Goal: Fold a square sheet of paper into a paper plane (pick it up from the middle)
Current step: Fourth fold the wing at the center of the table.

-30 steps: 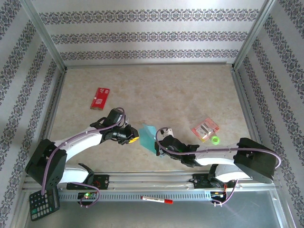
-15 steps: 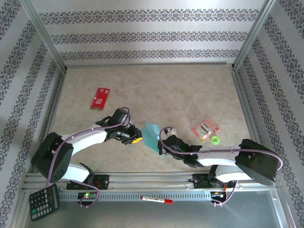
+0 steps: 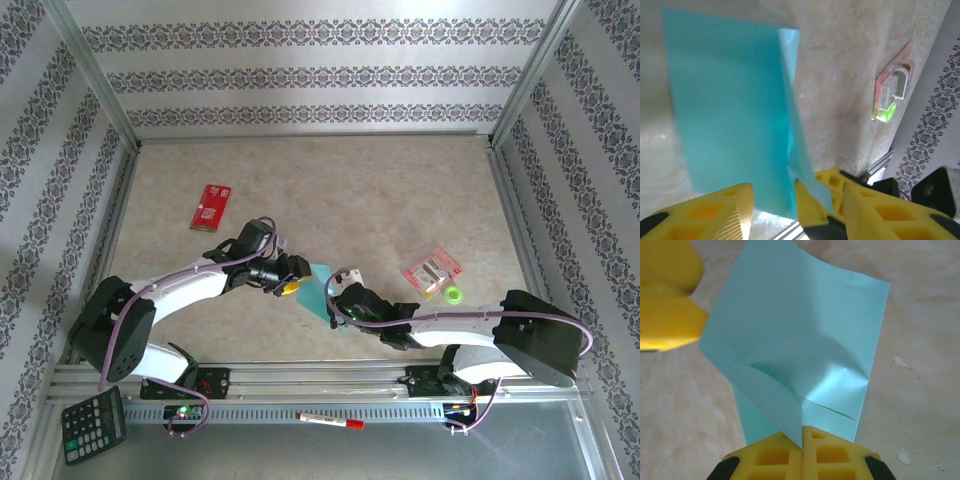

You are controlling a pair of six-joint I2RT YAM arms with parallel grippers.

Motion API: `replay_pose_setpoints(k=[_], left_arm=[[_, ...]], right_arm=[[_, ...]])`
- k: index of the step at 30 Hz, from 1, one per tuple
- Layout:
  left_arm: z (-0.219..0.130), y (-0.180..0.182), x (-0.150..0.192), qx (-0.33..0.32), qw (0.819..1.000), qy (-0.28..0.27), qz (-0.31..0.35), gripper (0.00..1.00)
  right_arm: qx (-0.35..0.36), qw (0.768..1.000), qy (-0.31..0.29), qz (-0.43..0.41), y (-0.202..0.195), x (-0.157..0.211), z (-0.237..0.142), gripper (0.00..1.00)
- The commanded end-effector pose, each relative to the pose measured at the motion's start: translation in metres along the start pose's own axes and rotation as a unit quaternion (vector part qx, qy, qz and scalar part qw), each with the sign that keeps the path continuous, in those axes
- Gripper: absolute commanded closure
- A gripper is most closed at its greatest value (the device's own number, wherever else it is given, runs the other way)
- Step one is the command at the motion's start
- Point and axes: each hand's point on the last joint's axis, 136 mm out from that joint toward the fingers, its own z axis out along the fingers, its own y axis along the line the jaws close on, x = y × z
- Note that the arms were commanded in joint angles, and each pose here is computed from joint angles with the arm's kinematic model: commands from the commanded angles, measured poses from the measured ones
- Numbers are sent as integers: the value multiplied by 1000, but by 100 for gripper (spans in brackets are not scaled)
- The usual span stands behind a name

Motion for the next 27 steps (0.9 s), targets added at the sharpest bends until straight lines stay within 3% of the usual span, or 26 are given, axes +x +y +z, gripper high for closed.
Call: replay_pose_setpoints(k=[1, 7, 14, 18, 27], left_arm=[[-6, -1, -14, -9, 1000, -16, 0, 50], [-19, 3, -30, -26, 999, -29, 26, 39], [5, 3, -41, -22, 999, -3, 25, 39], [16, 6, -45, -29, 999, 9, 26, 46], [29, 20, -46, -46, 998, 33, 13, 78]], right_arm=[[8, 999, 2, -32, 1, 0, 1, 100], [-11, 997, -1, -75, 5, 0, -5, 100], [-16, 996, 0, -89, 7, -3, -4, 100], [-15, 996, 1, -90, 8, -4, -3, 100], [-9, 995, 4, -99, 4, -1, -1, 100]])
